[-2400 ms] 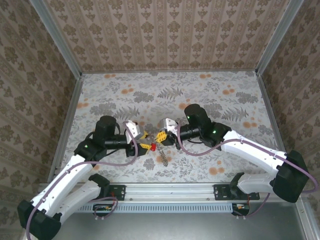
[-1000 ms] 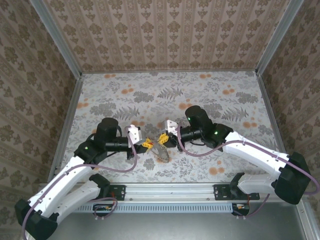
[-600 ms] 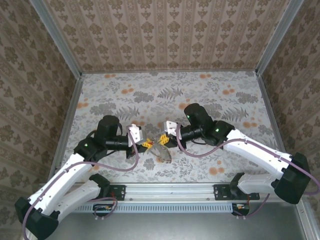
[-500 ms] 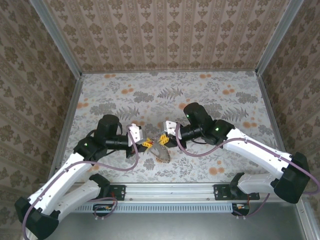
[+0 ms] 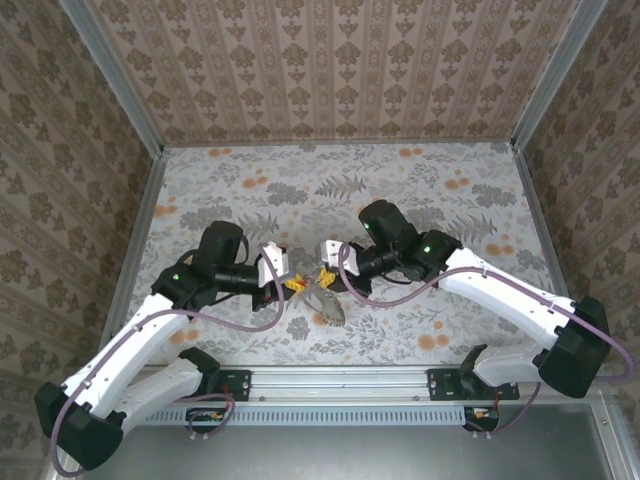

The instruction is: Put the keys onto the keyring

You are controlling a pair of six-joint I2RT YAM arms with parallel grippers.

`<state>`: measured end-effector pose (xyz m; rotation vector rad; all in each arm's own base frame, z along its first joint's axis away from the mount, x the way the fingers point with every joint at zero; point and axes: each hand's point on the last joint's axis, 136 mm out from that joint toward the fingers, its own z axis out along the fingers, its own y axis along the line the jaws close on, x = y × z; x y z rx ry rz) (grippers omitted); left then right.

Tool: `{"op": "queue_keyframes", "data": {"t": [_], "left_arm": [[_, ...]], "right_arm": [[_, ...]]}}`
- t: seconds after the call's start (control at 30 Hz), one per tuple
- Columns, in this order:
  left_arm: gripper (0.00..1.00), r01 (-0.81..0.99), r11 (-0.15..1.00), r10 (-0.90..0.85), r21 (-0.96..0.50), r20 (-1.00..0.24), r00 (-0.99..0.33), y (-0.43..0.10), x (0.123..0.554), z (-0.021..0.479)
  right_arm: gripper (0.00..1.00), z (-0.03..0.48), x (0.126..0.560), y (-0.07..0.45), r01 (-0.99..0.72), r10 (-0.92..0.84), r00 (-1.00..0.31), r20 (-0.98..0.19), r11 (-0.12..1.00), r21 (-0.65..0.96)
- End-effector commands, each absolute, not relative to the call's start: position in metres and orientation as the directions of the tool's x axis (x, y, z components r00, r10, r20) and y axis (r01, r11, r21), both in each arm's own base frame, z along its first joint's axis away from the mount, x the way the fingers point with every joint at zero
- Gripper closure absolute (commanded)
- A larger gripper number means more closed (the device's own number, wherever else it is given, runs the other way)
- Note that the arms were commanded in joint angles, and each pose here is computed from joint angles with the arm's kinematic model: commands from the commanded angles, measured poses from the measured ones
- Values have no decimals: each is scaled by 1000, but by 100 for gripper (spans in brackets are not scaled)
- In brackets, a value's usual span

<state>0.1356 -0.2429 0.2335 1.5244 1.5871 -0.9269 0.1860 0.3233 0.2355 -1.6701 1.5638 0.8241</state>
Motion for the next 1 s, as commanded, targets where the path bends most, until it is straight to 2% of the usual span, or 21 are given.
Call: {"op": "queue_keyframes", "data": {"t": [0.0, 0.13, 0.27, 0.4, 0.47, 0.53, 0.63, 0.77, 0.83, 0.97], "left_arm": [[100, 1000, -11, 473, 12, -881, 16, -242, 132, 249], [100, 999, -46, 478, -19, -878, 5, -247, 131, 254], [100, 997, -71, 474, -34, -881, 3, -248, 128, 258], [100, 996, -82, 492, -20, -870, 23, -245, 125, 259], [100, 993, -109, 537, 45, -838, 96, -236, 120, 258], [100, 983, -123, 594, 139, -783, 185, -227, 122, 258], [100, 934, -213, 657, 285, -666, 353, -214, 125, 263], [100, 873, -335, 714, 356, -508, 481, -199, 130, 272], [100, 838, -401, 743, 369, -405, 534, -190, 135, 271], [100, 737, -536, 776, 411, -103, 622, -170, 163, 264]], "right_arm": [[100, 220, 190, 310, -1000, -645, 6, -764, 7, -15], [100, 230, 184, 317, -999, -588, -5, -809, -29, 27], [100, 229, 187, 317, -1000, -565, 0, -825, -17, 12], [88, 229, 187, 316, -1000, -511, 29, -859, -22, -21], [80, 233, 183, 315, -998, -465, 55, -883, -40, -41], [75, 235, 180, 315, -997, -440, 70, -895, -50, -54], [69, 235, 179, 314, -997, -420, 80, -904, -52, -64], [67, 233, 188, 310, -998, -419, 61, -906, -8, -63], [64, 231, 198, 307, -996, -417, 47, -908, 51, -74], [60, 224, 232, 290, -957, -423, 9, -906, 259, -130]]}}
